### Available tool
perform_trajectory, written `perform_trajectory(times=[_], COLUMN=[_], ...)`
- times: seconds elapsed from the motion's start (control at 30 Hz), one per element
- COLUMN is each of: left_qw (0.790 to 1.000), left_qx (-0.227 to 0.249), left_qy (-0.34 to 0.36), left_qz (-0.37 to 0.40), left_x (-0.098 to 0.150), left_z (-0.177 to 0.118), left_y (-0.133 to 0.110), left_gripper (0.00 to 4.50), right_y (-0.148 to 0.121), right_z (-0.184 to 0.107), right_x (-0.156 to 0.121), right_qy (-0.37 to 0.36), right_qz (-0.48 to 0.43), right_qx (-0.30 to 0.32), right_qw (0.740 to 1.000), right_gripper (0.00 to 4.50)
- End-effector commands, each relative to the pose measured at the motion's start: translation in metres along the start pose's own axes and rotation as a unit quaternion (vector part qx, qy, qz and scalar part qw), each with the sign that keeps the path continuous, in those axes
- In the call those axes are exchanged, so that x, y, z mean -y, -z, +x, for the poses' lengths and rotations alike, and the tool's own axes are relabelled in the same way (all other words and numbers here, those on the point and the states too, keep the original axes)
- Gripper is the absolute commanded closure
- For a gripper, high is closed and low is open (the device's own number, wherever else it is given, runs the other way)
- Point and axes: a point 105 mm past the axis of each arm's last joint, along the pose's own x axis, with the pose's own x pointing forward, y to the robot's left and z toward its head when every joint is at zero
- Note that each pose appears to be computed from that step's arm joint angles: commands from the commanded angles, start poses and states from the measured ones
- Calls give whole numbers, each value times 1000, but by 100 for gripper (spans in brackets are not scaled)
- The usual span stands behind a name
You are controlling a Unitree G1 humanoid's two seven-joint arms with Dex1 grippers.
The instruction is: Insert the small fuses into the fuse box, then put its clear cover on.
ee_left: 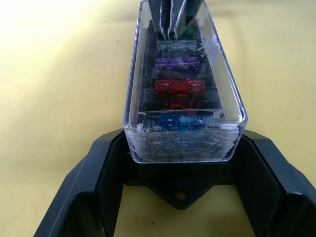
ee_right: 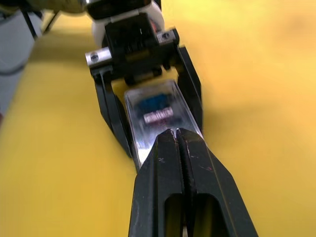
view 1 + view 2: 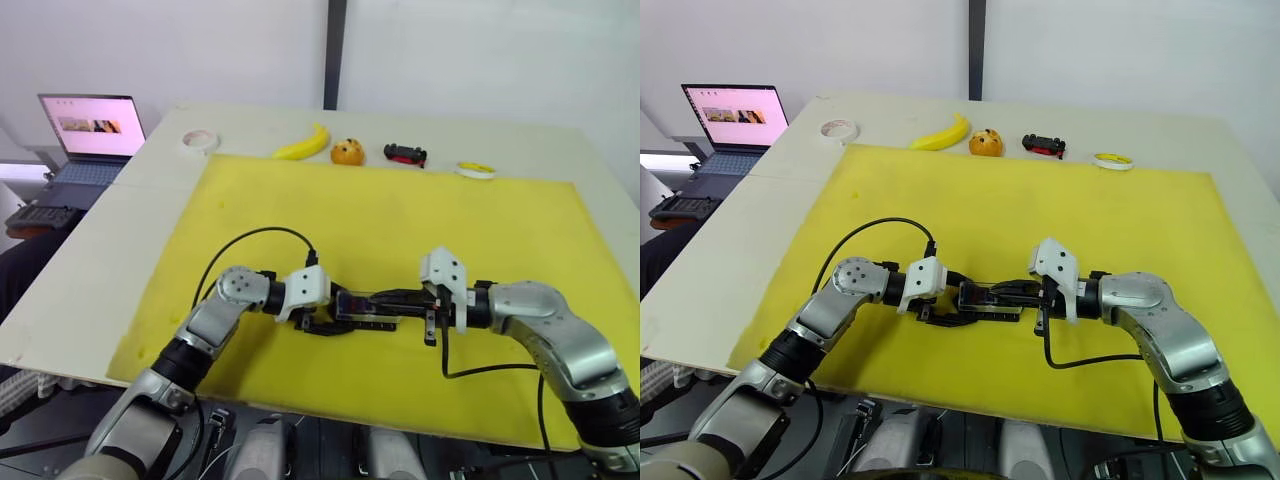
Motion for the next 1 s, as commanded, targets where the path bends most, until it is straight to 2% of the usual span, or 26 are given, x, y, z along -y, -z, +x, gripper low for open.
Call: perform_trajectory(times=[0.03, 0.13, 0.37, 0.43, 0.57, 0.67, 0.77, 0.9, 0.97, 1.0], left_qw=[1000, 1000, 1000, 1000, 1000, 1000, 999, 999, 998, 998], left_qx=[5, 6, 4, 3, 3, 4, 4, 4, 2, 1], left_qy=[6, 8, 8, 8, 10, 16, 26, 38, 48, 51], left_qz=[18, 20, 22, 23, 22, 22, 24, 25, 27, 27], left_x=[-2, -2, -4, -5, -4, -3, -3, -3, -2, -2], left_z=[2, 2, 2, 2, 2, 0, -2, -2, 0, 0], left_y=[-6, -6, -4, -3, -1, 0, 1, 1, 3, 3], left_gripper=[189, 189, 189, 189, 189, 189, 189, 189, 189, 189], right_y=[41, 57, 64, 57, 15, -6, -16, -20, -14, -12], right_z=[5, 6, 7, 9, 9, -5, -26, -52, -74, -85], right_x=[1, 2, -13, -11, -1, 2, -1, -4, -6, -7], right_qy=[8, 14, -19, -12, 19, 34, 37, 42, 46, 44], right_qz=[23, 27, 34, 22, -7, -33, -50, -50, -50, -54], right_qx=[-97, -140, -152, -128, -15, 17, 12, -2, -30, -46], right_qw=[995, 990, 988, 991, 1000, 999, 998, 998, 997, 996], right_gripper=[442, 442, 442, 442, 442, 442, 442, 442, 442, 418])
